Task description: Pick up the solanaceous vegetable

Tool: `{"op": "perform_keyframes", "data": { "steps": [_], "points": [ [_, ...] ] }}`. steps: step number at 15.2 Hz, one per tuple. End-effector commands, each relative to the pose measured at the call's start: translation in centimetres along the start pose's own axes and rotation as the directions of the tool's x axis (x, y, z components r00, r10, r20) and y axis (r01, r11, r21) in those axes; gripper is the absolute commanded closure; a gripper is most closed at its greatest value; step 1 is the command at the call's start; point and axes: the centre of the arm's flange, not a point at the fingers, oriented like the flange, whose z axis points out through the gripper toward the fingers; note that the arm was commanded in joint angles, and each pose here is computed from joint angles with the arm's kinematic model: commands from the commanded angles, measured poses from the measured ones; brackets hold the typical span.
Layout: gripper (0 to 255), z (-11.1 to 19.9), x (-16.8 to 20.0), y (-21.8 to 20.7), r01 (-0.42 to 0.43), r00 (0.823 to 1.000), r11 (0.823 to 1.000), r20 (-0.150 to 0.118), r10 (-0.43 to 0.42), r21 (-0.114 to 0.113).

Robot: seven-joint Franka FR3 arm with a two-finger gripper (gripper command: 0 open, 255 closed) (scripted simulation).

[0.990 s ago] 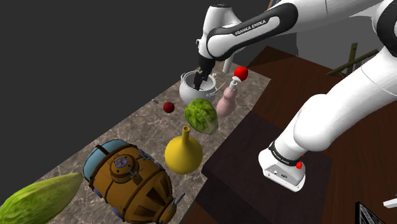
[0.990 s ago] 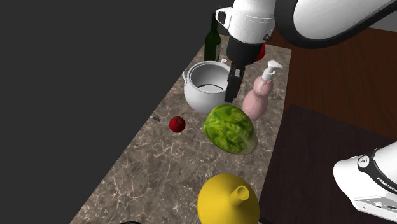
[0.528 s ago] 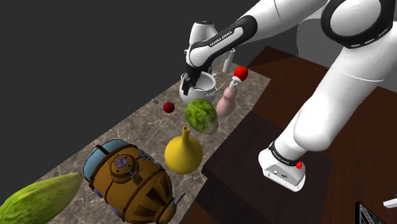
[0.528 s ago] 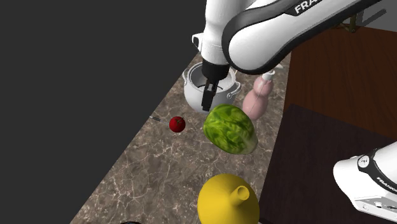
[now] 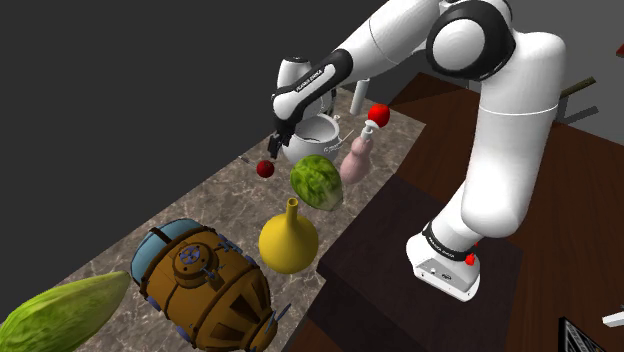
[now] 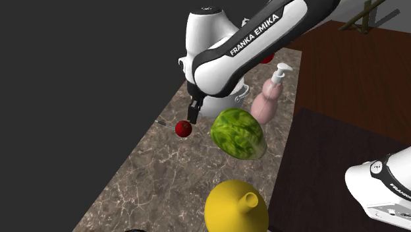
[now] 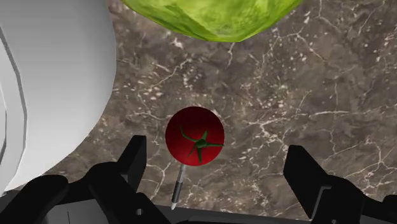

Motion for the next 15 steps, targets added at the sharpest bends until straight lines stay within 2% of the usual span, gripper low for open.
{"op": "perform_keyframes", "data": {
  "steps": [1, 6, 15],
  "points": [
    [0, 2.1, 1.5, 0.4, 0.004, 1.000, 1.000, -0.003, -0.004, 0.009],
    [0, 6.9, 5.1, 1.2, 0.013, 1.000, 1.000, -0.009, -0.012, 0.029],
    [0, 10.8, 4.8, 1.5, 0.013, 1.000, 1.000, -0.009, -0.012, 0.029]
  ]
}}
